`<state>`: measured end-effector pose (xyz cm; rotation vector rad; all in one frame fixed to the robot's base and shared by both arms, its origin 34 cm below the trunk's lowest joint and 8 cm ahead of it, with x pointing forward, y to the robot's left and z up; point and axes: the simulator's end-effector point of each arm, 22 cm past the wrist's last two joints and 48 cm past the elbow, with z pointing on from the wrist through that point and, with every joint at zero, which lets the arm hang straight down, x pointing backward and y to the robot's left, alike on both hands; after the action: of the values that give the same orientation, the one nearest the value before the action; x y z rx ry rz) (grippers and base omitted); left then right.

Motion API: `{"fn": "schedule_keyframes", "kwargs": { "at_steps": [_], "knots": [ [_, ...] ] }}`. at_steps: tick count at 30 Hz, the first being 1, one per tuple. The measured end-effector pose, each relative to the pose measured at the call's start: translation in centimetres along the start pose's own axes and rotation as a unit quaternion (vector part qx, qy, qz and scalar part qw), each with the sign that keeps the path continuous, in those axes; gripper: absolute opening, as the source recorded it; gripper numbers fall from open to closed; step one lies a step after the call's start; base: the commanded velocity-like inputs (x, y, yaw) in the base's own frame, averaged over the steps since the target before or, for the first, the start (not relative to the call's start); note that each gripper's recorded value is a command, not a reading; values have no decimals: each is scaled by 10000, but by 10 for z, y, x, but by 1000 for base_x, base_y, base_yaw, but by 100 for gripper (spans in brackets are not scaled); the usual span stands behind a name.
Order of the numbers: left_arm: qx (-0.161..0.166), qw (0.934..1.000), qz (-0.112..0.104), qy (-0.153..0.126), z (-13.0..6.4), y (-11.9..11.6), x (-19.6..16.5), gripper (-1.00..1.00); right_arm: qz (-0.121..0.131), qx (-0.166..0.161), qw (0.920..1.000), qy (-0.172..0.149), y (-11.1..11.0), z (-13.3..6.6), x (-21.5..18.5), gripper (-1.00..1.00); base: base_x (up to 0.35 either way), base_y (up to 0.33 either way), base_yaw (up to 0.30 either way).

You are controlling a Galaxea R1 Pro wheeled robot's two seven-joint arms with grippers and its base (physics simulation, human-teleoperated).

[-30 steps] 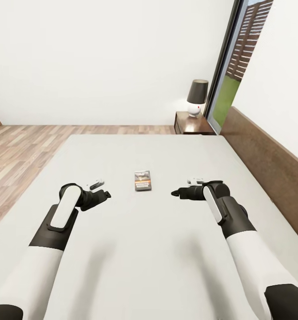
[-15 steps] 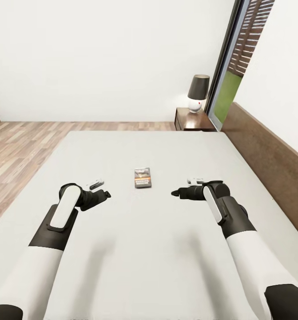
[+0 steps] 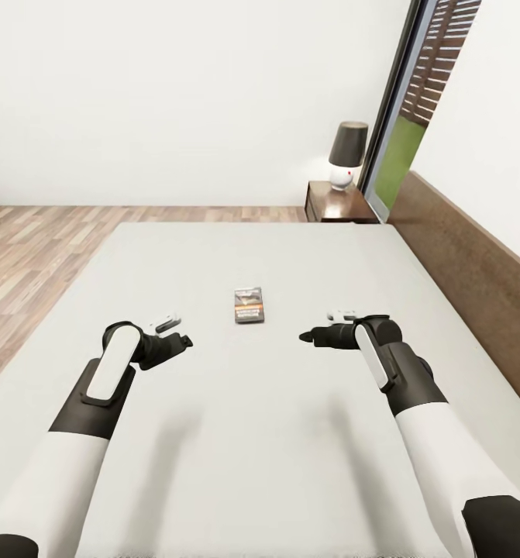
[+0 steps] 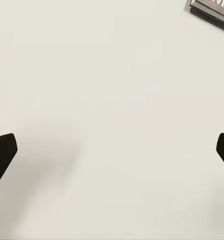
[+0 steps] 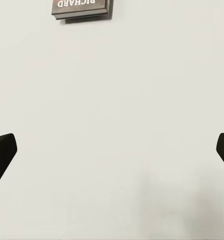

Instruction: In the bedroom, move the book from the bed onto either nightstand, and place the two sandals side by side next to the bed.

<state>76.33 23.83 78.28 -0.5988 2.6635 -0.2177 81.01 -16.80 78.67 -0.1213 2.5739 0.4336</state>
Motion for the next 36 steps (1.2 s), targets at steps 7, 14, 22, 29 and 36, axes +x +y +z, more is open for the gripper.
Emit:
{"fn": "schedule_keyframes", "kwargs": {
  "at_steps": [7,14,22,29,36],
  "knots": [
    [-30,10000,-3,49,6,3,3,100,19,-5,10000,56,-1,6,5,100,0,0,0],
    [-59,9999,0,96,11,5,7,100,38,-6,9999,107,-3,11,10,100,0,0,0],
    [-93,9998,2,149,18,7,11,100,58,-3,9998,164,-6,17,16,100,0,0,0],
    [-113,9997,9,198,23,8,16,100,41,-12,9999,98,-6,17,15,100,0,0,0],
    [-127,9995,8,282,32,6,24,100,50,-14,9999,100,-4,21,16,100,0,0,0]
  ]
}}
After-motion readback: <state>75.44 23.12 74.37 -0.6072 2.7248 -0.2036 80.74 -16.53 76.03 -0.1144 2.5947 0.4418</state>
